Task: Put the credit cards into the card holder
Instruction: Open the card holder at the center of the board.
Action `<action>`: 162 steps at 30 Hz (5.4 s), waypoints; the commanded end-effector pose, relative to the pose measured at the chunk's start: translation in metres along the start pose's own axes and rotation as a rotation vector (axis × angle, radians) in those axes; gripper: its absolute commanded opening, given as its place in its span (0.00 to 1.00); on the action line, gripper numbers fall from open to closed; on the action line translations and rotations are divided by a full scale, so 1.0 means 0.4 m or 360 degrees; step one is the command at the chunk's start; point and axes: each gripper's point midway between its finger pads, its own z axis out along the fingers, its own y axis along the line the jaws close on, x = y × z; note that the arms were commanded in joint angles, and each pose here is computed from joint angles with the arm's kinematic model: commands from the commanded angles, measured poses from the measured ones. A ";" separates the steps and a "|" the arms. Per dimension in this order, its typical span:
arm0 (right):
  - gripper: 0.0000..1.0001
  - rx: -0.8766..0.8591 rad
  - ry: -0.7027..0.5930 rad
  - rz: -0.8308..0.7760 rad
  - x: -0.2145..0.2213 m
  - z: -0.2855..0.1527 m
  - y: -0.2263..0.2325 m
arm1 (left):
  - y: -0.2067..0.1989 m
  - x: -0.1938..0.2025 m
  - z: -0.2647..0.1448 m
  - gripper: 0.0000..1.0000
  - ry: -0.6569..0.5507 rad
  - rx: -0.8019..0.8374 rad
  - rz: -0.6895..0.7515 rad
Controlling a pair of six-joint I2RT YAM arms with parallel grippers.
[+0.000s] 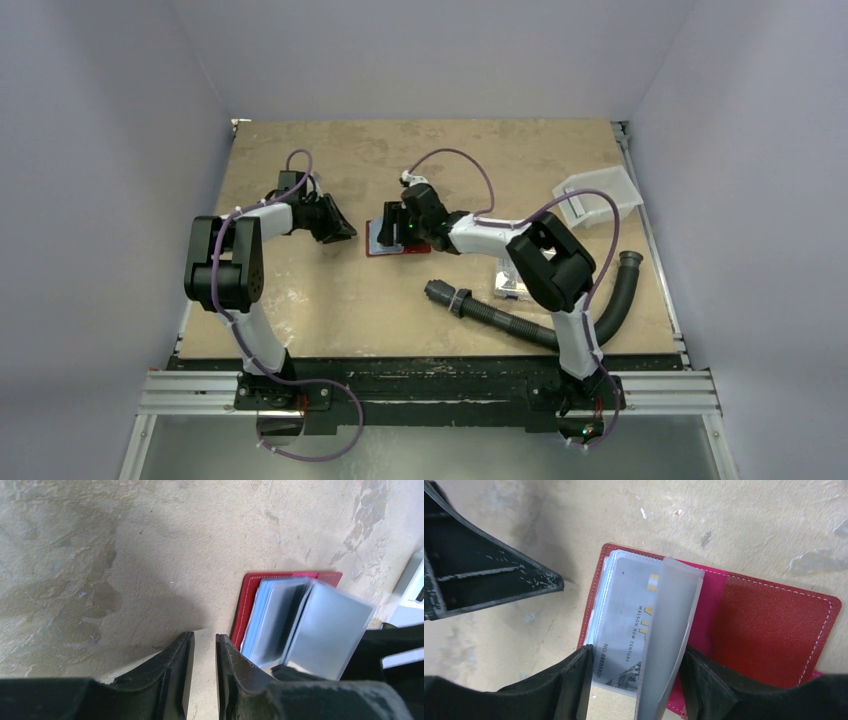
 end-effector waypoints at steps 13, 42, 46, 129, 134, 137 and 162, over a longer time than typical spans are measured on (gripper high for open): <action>0.27 -0.1058 0.0001 0.0503 -0.044 -0.076 0.053 | -0.177 0.031 -0.051 0.30 -0.0066 0.0435 0.0360; 0.96 0.0257 -0.0081 -0.0064 -0.170 -0.214 -0.247 | -0.401 0.171 0.126 0.24 0.0296 0.0539 0.0408; 0.68 -0.0003 -0.0095 -0.0126 -0.168 -0.228 -0.146 | -0.355 0.126 0.071 0.35 0.0176 0.0449 0.0436; 0.48 0.0006 -0.0005 0.0116 -0.140 -0.240 -0.267 | -0.498 0.139 -0.006 0.57 0.0144 0.0761 0.0504; 0.59 -0.0166 0.0047 0.0146 -0.132 -0.189 -0.222 | -0.412 0.117 0.015 0.60 0.0159 0.0581 0.0525; 0.61 -0.0148 0.0065 0.0159 -0.118 -0.161 -0.235 | -0.385 0.128 0.044 0.57 0.0194 0.0547 0.0525; 0.46 0.0361 0.0319 -0.0179 -0.036 -0.095 -0.420 | -0.237 0.297 0.050 0.47 0.0455 0.0537 0.0212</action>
